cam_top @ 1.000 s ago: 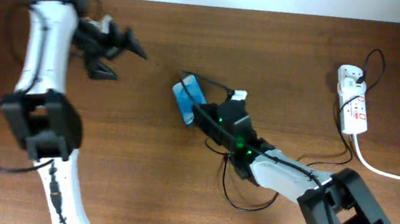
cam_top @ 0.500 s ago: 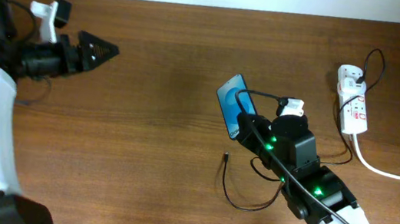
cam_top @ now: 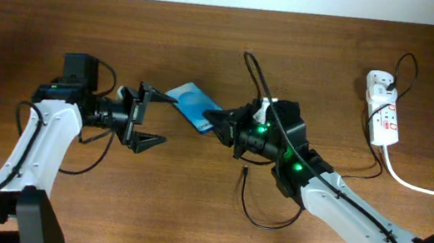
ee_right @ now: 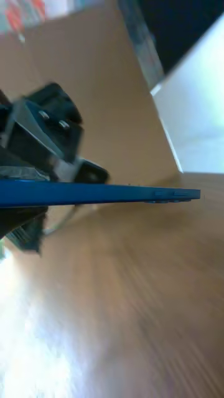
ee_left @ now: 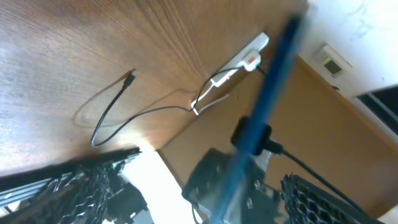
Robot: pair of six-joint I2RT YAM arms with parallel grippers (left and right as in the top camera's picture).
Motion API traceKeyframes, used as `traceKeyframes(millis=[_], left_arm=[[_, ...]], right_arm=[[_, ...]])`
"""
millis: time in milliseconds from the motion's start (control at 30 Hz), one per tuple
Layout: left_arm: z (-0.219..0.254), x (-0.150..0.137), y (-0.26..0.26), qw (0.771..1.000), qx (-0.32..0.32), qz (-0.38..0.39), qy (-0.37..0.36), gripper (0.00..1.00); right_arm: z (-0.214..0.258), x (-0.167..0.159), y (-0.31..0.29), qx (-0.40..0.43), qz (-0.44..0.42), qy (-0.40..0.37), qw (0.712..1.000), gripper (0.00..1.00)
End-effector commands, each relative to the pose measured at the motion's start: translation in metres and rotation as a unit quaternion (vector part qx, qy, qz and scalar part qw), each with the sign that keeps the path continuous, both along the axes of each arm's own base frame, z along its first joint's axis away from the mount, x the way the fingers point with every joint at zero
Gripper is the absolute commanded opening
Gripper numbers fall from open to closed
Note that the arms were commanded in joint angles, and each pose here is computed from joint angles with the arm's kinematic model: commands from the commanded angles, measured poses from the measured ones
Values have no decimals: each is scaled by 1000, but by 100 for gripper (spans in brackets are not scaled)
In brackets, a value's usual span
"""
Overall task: Plug charger to phone and switch on socket
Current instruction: 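Regrasp the phone with the left gripper, then open the right gripper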
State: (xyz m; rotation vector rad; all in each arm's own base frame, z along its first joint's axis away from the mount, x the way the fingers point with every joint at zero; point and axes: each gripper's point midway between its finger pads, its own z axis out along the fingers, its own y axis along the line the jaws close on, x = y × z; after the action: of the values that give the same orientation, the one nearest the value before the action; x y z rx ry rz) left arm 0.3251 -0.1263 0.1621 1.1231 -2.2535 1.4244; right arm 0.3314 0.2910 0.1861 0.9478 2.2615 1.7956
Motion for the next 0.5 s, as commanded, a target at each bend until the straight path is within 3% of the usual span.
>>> traceKeyframes(millis=[0,167,233,300,467], left_arm=[[4,0,-8,1000,6,1,-1,80],[4,0,-9,1000,4,1,1,65],[4,0,-9,1000,4,1,1,40],[5,0,-9,1000,4,1,1,32],[4,0,-9,1000,4,1,1,24]], right_arm=[[30,-20,25,61,46,17,997,4],[18,-34,42,37,39,27,998,4],[17,-38,46,36,45,28,998,4],[17,-37,45,37,40,30,998,4],[18,-37,45,49,32,53,997,4]])
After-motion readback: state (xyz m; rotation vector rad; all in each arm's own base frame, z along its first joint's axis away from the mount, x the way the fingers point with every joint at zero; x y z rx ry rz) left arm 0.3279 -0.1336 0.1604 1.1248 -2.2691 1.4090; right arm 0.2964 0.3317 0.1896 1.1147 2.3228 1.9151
